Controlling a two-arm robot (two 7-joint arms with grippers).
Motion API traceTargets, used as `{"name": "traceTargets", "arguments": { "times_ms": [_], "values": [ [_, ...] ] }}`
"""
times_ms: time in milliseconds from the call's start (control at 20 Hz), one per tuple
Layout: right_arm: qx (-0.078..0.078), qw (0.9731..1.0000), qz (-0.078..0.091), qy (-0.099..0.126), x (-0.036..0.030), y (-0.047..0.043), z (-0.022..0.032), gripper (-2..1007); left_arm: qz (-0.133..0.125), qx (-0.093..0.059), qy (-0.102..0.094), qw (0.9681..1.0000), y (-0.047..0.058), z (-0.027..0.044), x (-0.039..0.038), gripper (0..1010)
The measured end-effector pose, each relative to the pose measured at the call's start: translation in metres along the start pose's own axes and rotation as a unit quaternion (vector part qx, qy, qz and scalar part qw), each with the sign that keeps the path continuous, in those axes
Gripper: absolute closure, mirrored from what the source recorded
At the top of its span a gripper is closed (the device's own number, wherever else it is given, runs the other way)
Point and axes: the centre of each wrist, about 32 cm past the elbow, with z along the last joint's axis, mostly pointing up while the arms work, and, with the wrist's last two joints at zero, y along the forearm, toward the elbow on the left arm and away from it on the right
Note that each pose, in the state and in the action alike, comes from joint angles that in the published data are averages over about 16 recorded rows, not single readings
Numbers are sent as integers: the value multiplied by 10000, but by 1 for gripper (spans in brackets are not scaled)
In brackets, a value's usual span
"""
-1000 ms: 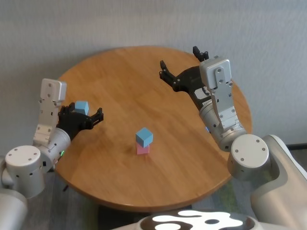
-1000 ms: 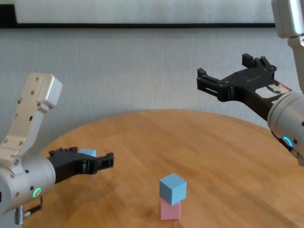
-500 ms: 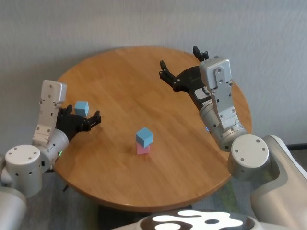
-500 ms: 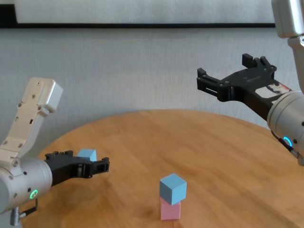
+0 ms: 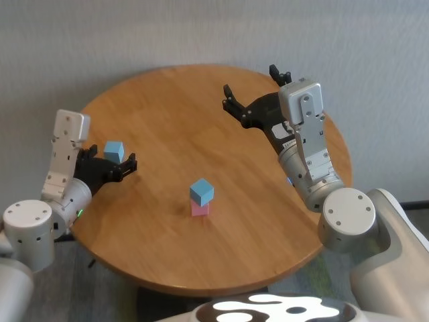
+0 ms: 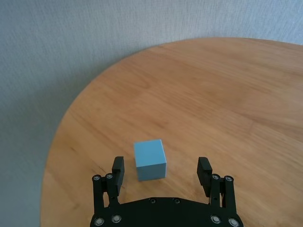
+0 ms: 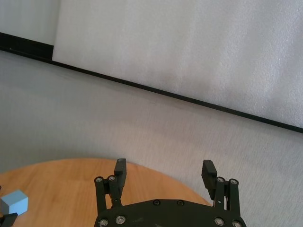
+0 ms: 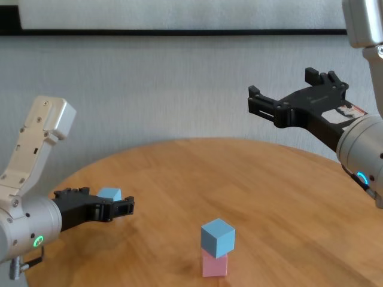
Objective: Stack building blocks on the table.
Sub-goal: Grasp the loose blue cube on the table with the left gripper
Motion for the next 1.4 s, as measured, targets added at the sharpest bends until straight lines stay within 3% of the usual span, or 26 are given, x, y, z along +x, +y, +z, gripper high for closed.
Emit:
{"name": "traceTargets", "arguments": {
  "times_ms": [550, 1400],
  "values": [
    [0, 10000, 0, 0, 0, 0, 0, 0, -36, -42, -68, 10000, -123, -7, 69, 10],
    [0, 10000, 0, 0, 0, 0, 0, 0, 23, -52, -132, 9999, -188, -28, 71, 10]
  ]
}}
